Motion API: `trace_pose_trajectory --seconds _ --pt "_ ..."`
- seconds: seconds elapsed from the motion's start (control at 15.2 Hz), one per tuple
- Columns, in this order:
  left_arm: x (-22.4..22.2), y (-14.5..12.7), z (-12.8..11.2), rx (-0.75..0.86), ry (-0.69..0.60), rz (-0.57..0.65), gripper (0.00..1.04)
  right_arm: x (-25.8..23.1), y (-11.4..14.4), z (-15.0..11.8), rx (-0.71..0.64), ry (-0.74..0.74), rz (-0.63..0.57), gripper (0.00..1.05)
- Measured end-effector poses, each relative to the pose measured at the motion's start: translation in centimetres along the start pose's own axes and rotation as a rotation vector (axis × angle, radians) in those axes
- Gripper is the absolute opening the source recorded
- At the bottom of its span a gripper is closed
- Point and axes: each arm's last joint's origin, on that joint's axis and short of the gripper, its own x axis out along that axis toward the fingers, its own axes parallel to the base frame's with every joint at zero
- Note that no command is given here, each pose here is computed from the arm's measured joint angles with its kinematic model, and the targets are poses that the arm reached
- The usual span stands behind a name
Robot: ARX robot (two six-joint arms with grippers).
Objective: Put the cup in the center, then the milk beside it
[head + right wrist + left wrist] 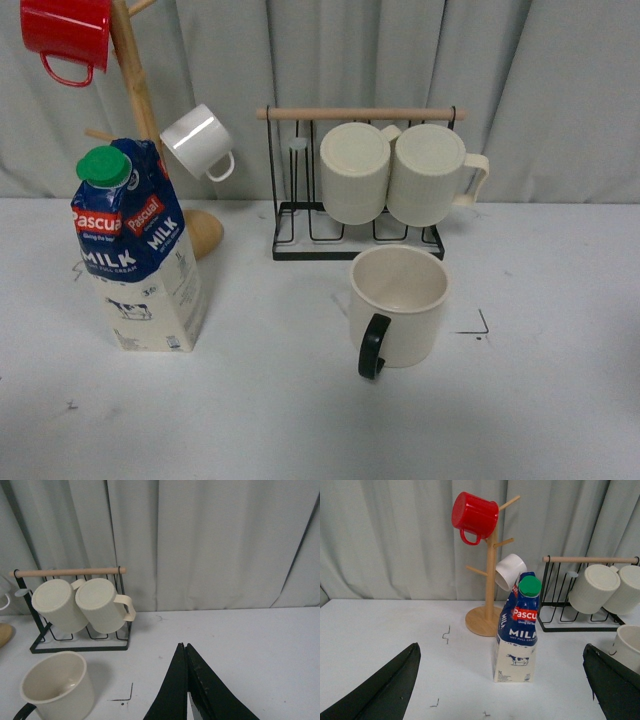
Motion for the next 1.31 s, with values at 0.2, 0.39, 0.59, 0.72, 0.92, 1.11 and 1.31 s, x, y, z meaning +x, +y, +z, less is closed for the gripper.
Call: trace_pose_trajectory --seconds 0.2,0.39,0.59,0.72,0.92,1.11,1.31 --pt "0.0 0.0 0.0 0.0 0.0 -0.001 0.98 -1.7 -1.2 -0.5 0.001 -0.012 0.004 0.02" --pt "0.0 0.0 0.0 0.0 0.0 0.0 0.98 -3.2 -1.5 -1.0 0.001 -0.01 -0.003 0.02" --pt "0.0 0.0 0.0 0.0 -0.001 0.0 0.98 -4.2 -1.5 -2.4 0.001 0.012 -0.002 0.02" --pt "0.0 0.0 0.0 0.0 0.0 0.0 0.98 -4.8 -1.5 -1.8 0.001 -0.026 -0.003 0.02" --pt "0.0 0.0 0.0 0.0 0.0 0.0 0.98 -5.6 -1.5 -1.7 0.001 -0.023 -0.003 0.02" --pt "0.0 0.0 0.0 0.0 0.0 0.0 0.98 -6.2 -1.5 -1.6 0.001 -0.03 -0.003 0.02" --pt "0.0 0.0 0.0 0.0 0.0 0.0 0.98 -6.8 -1.5 -1.6 0.002 -0.032 -0.003 0.02"
